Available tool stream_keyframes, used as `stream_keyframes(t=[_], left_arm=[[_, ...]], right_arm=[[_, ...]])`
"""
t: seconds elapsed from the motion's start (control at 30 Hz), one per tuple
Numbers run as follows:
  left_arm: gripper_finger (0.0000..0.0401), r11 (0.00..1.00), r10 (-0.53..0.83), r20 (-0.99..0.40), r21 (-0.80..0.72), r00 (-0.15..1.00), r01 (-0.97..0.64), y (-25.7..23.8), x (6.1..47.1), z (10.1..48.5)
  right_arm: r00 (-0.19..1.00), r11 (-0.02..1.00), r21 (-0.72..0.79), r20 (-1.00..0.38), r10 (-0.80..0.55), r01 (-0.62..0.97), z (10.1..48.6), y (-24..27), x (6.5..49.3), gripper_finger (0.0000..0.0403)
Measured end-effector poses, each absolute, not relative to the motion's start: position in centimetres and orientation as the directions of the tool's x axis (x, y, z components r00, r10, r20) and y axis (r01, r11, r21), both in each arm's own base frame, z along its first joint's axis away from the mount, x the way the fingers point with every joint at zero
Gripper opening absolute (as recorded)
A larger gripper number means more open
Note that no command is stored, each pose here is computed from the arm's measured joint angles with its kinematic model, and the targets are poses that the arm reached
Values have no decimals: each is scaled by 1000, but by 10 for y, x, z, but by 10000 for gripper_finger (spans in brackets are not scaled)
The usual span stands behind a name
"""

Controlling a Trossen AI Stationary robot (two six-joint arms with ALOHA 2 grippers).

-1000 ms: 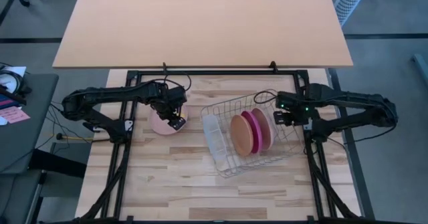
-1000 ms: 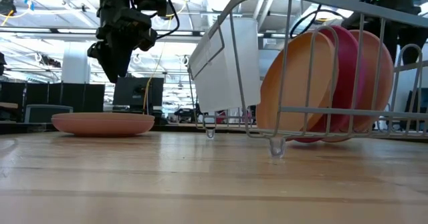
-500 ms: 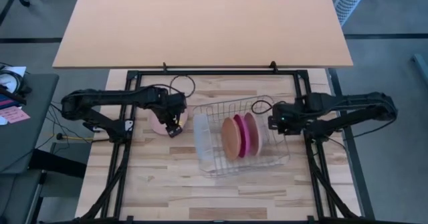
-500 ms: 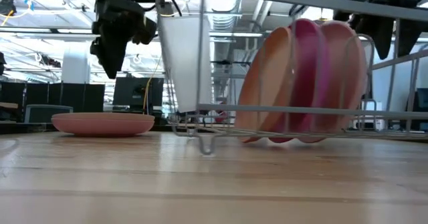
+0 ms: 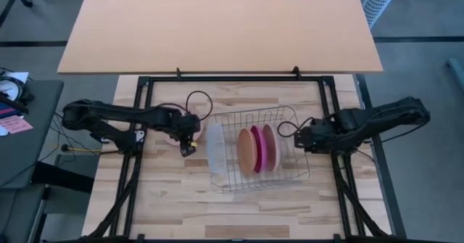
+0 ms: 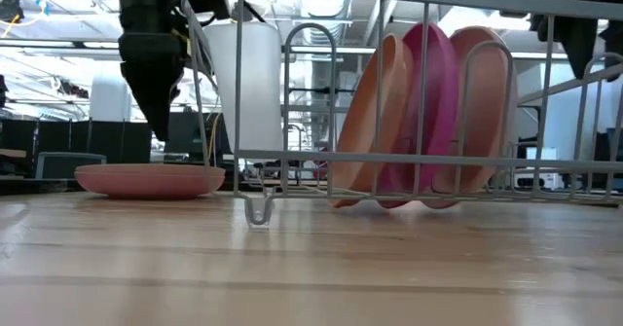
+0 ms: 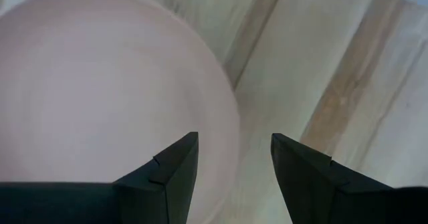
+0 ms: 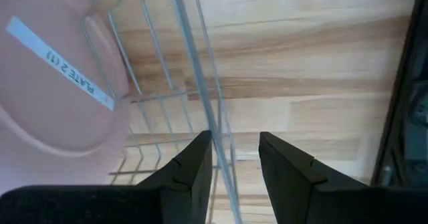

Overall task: Sort dishes
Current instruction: Put the light orange plate in the dish rack

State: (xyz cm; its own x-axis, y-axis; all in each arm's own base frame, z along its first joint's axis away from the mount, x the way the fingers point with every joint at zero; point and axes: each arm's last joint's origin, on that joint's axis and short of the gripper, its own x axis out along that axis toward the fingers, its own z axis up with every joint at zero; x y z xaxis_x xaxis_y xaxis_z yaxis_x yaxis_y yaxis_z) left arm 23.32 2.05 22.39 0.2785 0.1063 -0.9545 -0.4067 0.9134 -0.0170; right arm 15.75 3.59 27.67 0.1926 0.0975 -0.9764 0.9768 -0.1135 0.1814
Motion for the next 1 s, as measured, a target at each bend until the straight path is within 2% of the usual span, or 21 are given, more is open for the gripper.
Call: stream_keyframes(t=[0.17, 0.37, 0.67, 0.83, 1.0], left_arm=[[184, 932, 134, -917, -12, 376, -362, 16, 225, 219], [184, 956, 115, -912, -6, 393, -293, 15, 215, 199], [181, 953, 100, -928, -15, 360, -302, 14, 209, 182], [139, 948, 101, -926, -21, 364, -318, 14, 209, 180], [63, 946, 101, -927, -23, 361, -323, 15, 208, 180]], right_arm=[[221, -77, 214, -969, 108, 974, 281, 38, 151, 128], [248, -17, 248, -962, 116, 969, 285, 38, 146, 131], [279, 83, 290, -953, 117, 954, 287, 38, 147, 194], [283, 107, 294, -953, 108, 950, 287, 37, 147, 215], [307, 160, 323, -945, 116, 933, 288, 38, 149, 219]])
